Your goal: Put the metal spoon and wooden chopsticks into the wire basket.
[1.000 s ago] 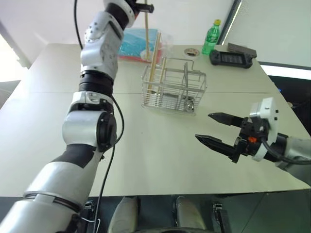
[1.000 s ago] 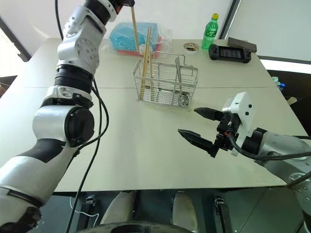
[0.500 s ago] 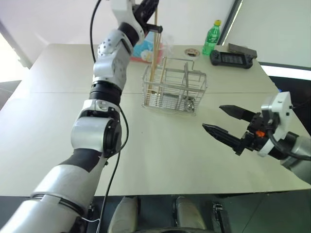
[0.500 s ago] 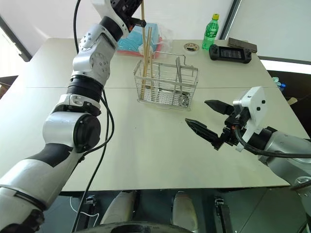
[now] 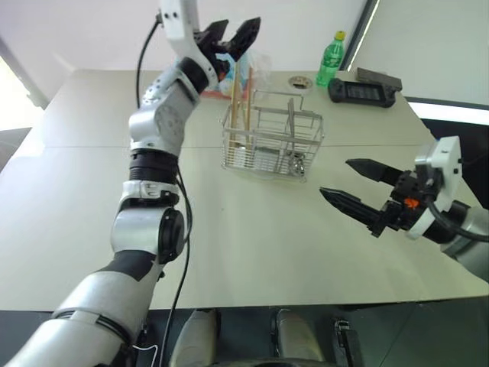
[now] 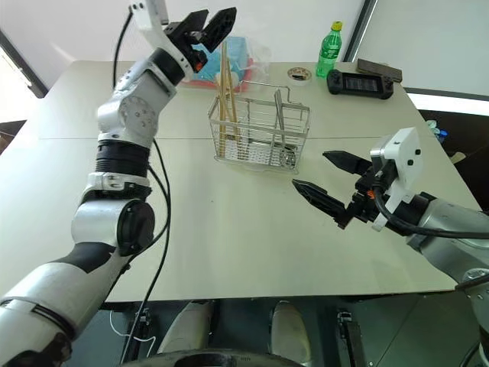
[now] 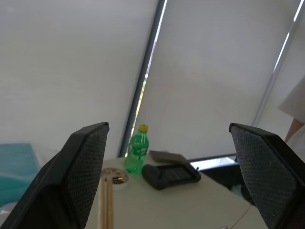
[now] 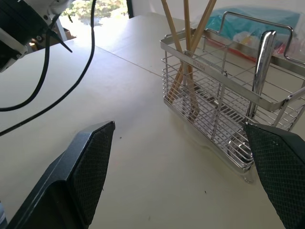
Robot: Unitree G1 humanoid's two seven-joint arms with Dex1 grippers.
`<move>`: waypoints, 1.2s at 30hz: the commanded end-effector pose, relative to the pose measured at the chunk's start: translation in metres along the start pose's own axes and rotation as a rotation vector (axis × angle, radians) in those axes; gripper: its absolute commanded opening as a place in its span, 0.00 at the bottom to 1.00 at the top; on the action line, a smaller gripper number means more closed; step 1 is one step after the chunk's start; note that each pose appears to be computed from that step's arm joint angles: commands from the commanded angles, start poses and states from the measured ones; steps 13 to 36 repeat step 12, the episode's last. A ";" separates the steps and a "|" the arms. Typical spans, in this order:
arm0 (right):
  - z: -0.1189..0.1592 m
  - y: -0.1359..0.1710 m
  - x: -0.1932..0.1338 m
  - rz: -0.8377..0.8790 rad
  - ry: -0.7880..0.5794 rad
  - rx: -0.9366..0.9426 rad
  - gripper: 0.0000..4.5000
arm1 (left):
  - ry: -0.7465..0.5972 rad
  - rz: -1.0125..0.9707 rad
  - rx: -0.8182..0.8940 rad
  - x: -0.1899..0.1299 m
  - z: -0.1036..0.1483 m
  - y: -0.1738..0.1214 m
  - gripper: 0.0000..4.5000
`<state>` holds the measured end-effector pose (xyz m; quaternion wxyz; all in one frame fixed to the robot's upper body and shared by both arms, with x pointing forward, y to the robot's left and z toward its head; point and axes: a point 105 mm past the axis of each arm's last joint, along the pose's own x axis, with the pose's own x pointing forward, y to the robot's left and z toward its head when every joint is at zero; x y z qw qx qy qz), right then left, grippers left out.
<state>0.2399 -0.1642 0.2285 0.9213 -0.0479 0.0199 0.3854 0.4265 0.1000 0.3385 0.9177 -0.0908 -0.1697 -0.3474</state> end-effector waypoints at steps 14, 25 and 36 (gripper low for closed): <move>0.008 -0.046 0.011 -0.020 -0.015 -0.073 1.00 | 0.764 -0.338 0.486 -0.182 -0.026 0.010 0.94; 0.008 -0.046 0.011 -0.020 -0.015 -0.073 1.00 | 0.764 -0.338 0.486 -0.182 -0.026 0.010 0.94; 0.008 -0.046 0.011 -0.020 -0.015 -0.073 1.00 | 0.764 -0.338 0.486 -0.182 -0.026 0.010 0.94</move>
